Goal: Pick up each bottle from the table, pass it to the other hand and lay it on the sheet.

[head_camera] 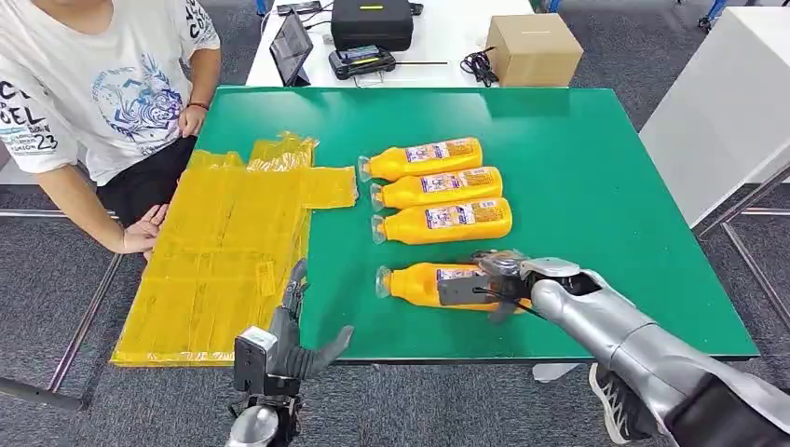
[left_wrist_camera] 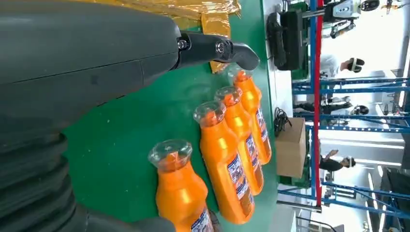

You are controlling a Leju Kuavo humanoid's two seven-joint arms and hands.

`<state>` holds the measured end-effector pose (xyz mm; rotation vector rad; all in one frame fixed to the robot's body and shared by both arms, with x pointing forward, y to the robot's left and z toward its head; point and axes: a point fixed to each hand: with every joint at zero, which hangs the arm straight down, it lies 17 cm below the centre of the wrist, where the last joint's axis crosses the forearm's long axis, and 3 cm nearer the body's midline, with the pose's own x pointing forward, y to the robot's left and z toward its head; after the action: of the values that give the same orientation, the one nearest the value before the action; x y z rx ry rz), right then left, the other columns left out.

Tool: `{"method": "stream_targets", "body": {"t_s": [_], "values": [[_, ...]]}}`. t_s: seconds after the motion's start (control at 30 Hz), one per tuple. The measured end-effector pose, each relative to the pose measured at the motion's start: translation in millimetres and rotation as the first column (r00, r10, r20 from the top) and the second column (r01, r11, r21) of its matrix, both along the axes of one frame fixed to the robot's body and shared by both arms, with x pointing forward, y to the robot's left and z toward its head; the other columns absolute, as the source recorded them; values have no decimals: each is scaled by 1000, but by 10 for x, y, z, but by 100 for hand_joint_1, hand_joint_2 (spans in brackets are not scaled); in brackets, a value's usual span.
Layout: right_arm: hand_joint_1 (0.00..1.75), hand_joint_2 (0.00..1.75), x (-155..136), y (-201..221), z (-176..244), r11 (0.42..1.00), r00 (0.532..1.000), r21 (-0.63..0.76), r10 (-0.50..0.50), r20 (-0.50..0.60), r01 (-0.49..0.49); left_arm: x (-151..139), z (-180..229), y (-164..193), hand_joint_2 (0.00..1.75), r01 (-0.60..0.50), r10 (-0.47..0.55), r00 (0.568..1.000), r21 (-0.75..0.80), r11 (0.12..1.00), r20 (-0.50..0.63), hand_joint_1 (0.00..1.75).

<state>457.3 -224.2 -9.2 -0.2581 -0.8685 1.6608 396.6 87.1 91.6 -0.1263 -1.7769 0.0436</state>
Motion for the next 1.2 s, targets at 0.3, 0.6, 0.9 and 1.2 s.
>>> {"method": "stream_targets", "body": {"t_s": [0.3,0.6,0.9,1.2], "values": [[175,175,99,119,-51,999,999,-32,14,46,-12,0,-19,1,175,-3,3,1000,-3,1000,-11,0],[175,175,170,356,18,999,992,51,4,125,-10,-10,-35,-3,175,-1,1,1000,-3,1000,-17,0],[175,175,-25,1165,620,883,889,466,-171,424,-53,-74,-32,52,175,-15,15,1000,-22,1000,-19,0],[175,175,-367,1305,1657,559,728,819,-507,461,-129,-132,26,107,175,-29,29,1000,-41,999,-9,0]]}}
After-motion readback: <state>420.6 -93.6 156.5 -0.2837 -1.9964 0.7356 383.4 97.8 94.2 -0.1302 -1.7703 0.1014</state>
